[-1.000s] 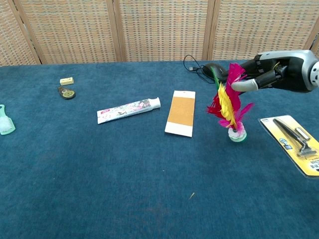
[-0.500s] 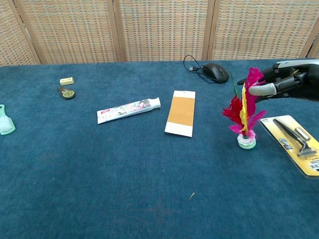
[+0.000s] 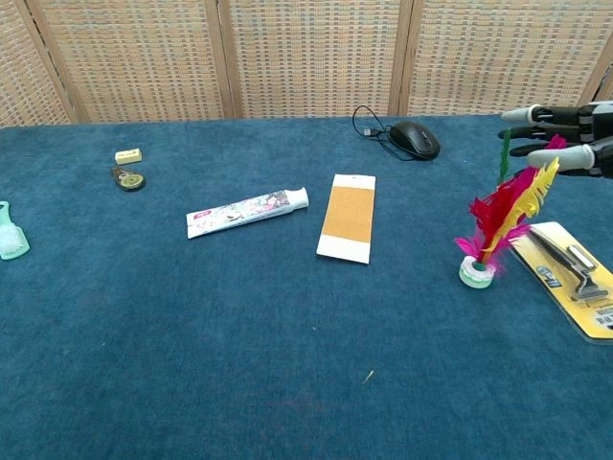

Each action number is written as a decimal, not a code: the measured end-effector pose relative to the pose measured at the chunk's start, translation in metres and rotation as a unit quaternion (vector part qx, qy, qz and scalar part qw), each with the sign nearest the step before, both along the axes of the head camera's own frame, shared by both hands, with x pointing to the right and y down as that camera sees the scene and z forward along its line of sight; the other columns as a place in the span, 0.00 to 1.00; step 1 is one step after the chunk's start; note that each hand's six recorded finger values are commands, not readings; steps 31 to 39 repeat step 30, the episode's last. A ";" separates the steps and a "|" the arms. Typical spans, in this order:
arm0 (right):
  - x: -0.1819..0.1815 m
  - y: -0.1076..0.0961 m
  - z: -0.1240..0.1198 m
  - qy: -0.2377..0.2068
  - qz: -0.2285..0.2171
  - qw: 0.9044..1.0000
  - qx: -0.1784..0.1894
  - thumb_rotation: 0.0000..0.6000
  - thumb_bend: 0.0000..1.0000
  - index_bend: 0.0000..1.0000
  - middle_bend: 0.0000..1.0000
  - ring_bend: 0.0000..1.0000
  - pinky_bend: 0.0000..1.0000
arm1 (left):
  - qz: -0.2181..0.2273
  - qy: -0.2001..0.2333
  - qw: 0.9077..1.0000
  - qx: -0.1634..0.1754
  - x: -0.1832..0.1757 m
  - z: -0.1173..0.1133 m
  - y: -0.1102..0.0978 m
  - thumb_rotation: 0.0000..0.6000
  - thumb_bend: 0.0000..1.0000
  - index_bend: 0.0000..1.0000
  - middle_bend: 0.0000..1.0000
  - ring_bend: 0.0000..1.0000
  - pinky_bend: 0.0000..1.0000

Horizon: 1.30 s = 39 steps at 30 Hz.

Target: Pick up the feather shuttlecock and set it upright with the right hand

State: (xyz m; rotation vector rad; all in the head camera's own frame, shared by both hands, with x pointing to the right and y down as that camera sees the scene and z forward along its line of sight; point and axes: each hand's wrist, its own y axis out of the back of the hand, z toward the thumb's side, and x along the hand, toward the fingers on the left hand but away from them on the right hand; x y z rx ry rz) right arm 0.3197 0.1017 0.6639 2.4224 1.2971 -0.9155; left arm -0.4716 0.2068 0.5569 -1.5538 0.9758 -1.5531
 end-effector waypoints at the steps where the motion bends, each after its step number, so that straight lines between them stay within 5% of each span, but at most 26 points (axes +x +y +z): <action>1: 0.003 0.000 -0.002 0.000 0.002 1.000 0.003 1.00 0.22 0.00 0.00 0.00 0.04 | 0.000 0.001 1.000 0.000 0.000 0.000 0.000 1.00 0.00 0.00 0.00 0.00 0.00; 6: 0.021 -0.001 -0.018 0.000 0.008 0.999 0.036 1.00 0.00 0.00 0.00 0.00 0.01 | 0.001 0.005 1.000 0.005 0.001 -0.004 0.001 1.00 0.00 0.00 0.00 0.00 0.00; 12: 0.044 0.000 -0.047 0.056 -0.031 0.992 0.111 1.00 0.00 0.00 0.00 0.00 0.00 | 0.001 0.008 1.000 0.014 -0.001 -0.009 0.003 1.00 0.00 0.00 0.00 0.00 0.00; 15: 0.054 0.006 -0.060 0.114 -0.066 0.978 0.159 1.00 0.00 0.00 0.00 0.00 0.00 | 0.003 0.007 1.000 0.021 -0.001 -0.012 0.004 1.00 0.00 0.00 0.00 0.00 0.00; 19: 0.064 0.019 -0.075 0.206 -0.115 0.945 0.229 1.00 0.00 0.00 0.00 0.00 0.00 | 0.007 0.004 1.000 0.027 -0.002 -0.013 0.008 1.00 0.00 0.00 0.00 0.00 0.00; 24: 0.074 0.044 -0.095 0.333 -0.154 0.877 0.310 1.00 0.00 0.00 0.00 0.00 0.00 | 0.010 -0.002 1.000 0.027 -0.005 -0.011 0.012 1.00 0.00 0.00 0.00 0.00 0.00; 30: 0.083 0.078 -0.122 0.452 -0.136 0.802 0.368 1.00 0.00 0.00 0.00 0.00 0.00 | 0.012 0.004 0.999 0.032 -0.006 -0.013 0.013 1.00 0.00 0.00 0.00 0.00 0.00; 39: 0.083 0.078 -0.122 0.452 -0.136 0.802 0.368 1.00 0.00 0.00 0.00 0.00 0.00 | 0.012 0.004 0.999 0.032 -0.006 -0.013 0.013 1.00 0.00 0.00 0.00 0.00 0.00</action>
